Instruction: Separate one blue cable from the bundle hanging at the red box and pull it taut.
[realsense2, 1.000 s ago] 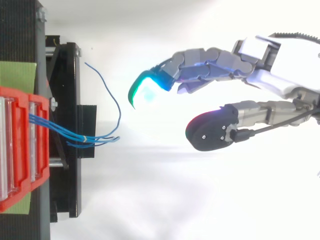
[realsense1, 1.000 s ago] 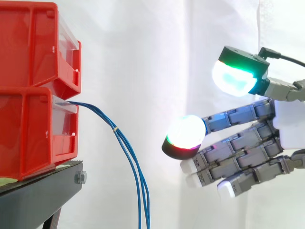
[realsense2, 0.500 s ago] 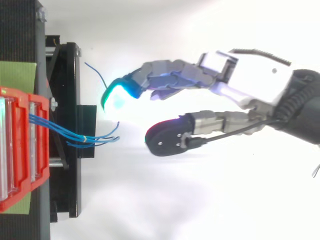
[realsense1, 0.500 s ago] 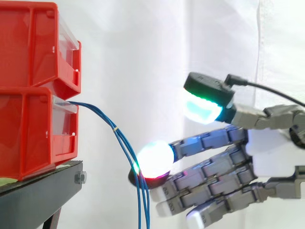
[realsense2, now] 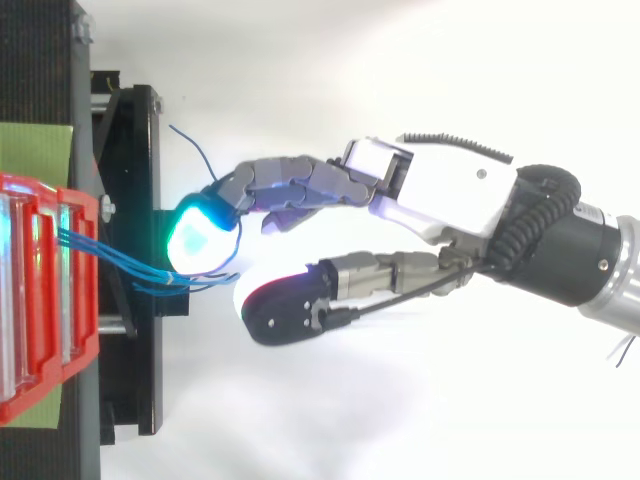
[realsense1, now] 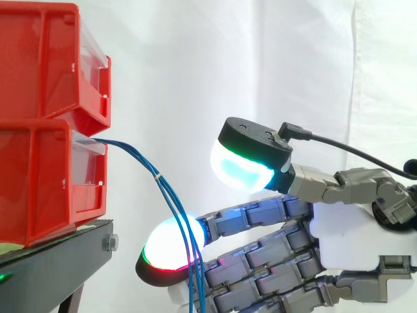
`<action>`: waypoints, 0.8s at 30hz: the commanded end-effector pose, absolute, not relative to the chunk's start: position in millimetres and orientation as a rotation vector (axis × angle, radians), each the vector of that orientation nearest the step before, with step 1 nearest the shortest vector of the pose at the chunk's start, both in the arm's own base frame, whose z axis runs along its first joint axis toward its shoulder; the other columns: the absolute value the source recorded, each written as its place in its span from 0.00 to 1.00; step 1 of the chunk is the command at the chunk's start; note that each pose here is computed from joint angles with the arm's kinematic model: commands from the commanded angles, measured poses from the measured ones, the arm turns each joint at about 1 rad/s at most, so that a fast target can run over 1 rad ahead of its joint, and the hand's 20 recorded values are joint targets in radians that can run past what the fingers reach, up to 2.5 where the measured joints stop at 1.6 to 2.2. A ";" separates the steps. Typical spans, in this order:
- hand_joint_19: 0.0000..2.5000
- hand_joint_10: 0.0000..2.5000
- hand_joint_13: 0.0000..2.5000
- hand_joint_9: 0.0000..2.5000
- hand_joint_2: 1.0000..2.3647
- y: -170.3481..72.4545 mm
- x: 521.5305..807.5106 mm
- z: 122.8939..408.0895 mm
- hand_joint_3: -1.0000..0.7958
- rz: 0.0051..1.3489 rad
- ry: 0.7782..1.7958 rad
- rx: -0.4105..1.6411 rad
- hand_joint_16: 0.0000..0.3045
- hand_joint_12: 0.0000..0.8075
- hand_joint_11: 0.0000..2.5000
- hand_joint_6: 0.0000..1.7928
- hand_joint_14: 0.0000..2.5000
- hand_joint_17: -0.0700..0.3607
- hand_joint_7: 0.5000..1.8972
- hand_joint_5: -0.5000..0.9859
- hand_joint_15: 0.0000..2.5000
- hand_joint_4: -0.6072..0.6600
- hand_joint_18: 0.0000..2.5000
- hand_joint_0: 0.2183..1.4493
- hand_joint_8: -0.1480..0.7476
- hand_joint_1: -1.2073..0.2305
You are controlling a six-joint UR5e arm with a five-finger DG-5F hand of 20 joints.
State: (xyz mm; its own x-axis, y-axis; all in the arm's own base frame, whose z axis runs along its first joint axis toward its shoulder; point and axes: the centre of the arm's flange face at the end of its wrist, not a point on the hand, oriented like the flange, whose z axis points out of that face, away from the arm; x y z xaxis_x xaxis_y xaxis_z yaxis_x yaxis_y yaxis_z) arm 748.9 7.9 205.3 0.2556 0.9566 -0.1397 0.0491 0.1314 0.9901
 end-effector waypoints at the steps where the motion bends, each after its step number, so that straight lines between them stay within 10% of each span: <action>1: 0.17 0.00 0.18 0.22 0.00 13.6 749.9 205.5 0.28 0.912 1.104 1.232 0.17 0.44 0.10 0.28 0.00 0.43 0.25 0.20 0.05 0.70 0.21 0.18 0.47 0.43; 24: 0.19 0.00 0.22 0.28 0.00 26.3 754.9 215.0 0.28 0.933 1.095 1.218 0.14 0.39 0.12 0.28 0.00 0.39 0.27 0.22 0.08 0.70 0.23 0.27 0.46 0.45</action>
